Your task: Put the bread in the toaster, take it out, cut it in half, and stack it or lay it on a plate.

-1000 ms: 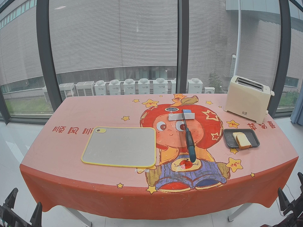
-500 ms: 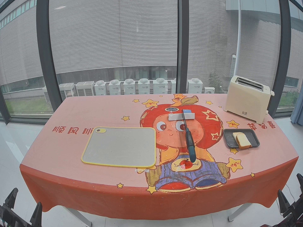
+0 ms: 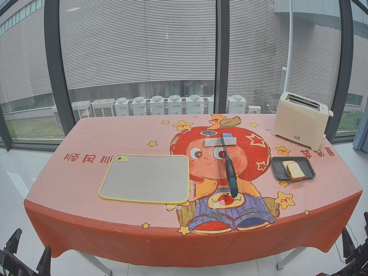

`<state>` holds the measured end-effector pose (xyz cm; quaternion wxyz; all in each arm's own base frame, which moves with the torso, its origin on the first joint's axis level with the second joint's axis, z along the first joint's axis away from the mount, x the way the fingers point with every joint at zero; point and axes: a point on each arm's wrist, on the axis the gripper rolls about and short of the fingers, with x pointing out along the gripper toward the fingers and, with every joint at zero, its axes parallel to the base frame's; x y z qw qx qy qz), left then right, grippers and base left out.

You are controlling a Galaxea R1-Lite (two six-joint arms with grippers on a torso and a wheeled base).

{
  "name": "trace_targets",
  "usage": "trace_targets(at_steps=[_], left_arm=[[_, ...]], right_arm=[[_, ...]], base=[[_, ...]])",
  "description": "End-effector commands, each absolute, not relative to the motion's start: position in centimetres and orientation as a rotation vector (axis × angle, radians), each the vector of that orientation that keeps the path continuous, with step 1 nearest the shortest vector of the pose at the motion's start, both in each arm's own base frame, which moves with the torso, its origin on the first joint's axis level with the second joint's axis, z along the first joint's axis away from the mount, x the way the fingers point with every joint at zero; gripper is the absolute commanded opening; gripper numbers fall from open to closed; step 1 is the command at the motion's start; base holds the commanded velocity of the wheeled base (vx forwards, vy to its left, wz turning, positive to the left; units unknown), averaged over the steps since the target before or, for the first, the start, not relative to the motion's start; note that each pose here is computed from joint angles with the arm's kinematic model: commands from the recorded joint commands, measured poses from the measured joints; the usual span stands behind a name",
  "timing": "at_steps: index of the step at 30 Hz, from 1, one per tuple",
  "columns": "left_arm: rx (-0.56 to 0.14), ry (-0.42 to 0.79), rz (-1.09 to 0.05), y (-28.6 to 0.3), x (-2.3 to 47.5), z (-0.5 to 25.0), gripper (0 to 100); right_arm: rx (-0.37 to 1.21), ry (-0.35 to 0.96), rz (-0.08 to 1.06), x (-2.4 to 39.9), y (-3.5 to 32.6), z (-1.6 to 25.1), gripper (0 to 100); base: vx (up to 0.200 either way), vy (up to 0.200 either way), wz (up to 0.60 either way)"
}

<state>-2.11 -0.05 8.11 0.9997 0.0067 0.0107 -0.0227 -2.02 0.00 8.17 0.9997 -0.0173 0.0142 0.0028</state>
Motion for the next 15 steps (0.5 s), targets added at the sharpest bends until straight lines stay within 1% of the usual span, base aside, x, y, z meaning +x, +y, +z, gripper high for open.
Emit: trace_targets(at_steps=[1, 10, 15], left_arm=[[0.013, 0.041, -0.046, -0.05, -1.98, 7.62, 100], [0.013, 0.041, -0.046, -0.05, -1.98, 7.62, 100], [0.013, 0.040, -0.046, -0.05, -1.98, 7.63, 100]], right_arm=[[-0.029, 0.014, 0.002, -2.15, 0.01, 7.62, 100], [-0.031, 0.012, 0.002, -2.16, 0.01, 7.61, 100], [-0.025, 0.011, -0.020, -2.18, -0.04, 7.61, 100]], base=[[0.000, 0.000, 0.00], [0.000, 0.000, 0.00], [0.000, 0.000, 0.00]])
